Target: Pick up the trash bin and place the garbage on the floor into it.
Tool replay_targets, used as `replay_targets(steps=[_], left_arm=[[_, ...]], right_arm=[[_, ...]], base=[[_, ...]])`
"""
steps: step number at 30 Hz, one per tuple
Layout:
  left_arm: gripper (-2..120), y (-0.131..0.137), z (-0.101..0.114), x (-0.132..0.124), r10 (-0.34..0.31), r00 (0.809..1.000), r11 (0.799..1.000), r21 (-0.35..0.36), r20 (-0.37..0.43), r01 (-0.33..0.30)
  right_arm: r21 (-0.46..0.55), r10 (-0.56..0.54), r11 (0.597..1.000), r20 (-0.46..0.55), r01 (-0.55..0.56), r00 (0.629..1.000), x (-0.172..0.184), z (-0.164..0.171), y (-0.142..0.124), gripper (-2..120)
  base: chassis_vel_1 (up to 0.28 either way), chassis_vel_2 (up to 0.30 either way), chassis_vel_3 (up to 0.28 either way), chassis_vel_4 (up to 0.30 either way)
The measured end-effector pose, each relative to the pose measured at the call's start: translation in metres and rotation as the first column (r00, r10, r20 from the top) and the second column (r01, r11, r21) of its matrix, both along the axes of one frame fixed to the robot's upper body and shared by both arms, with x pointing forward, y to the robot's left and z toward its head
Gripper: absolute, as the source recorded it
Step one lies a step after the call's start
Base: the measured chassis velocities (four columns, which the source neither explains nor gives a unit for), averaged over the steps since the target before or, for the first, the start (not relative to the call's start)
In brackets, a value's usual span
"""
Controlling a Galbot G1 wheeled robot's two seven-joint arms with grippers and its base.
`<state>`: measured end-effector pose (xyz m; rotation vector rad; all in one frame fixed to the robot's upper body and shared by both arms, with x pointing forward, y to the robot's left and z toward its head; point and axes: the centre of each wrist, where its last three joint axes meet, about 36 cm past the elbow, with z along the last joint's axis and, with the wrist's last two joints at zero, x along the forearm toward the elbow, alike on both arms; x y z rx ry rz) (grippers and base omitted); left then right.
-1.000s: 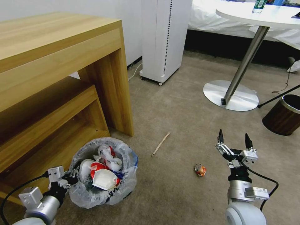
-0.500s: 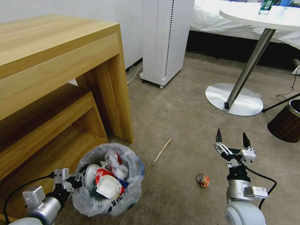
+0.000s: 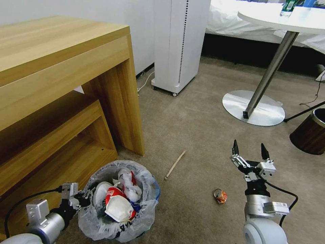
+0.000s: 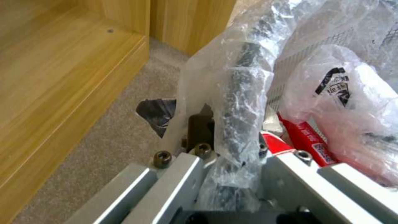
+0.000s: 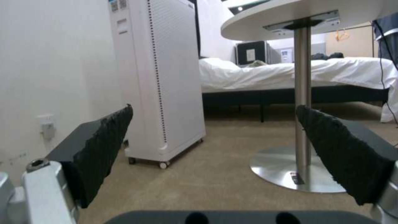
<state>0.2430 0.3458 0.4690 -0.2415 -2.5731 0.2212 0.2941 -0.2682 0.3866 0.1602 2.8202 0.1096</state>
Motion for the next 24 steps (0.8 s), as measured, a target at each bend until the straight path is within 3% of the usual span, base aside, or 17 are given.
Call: replay_targets(steps=[14,24], left_arm=[[1,0.0,-0.009,0.001,0.008,1.0,1.0,-0.002,-0.006,-0.008],[1,-0.001,-0.013,0.002,0.014,1.0,1.0,-0.004,-0.01,-0.014]], right_arm=[[-0.001,-0.002,1.0,-0.014,0.002,1.0,-0.002,-0.004,0.004,100],[0.085,-0.028,0.996,-0.116,0.038,0.993,-0.002,-0.006,0.011,100]], base=[[-0.099,0.113,0.098,-0.107],[-0.031,0.022,0.026,-0.024]])
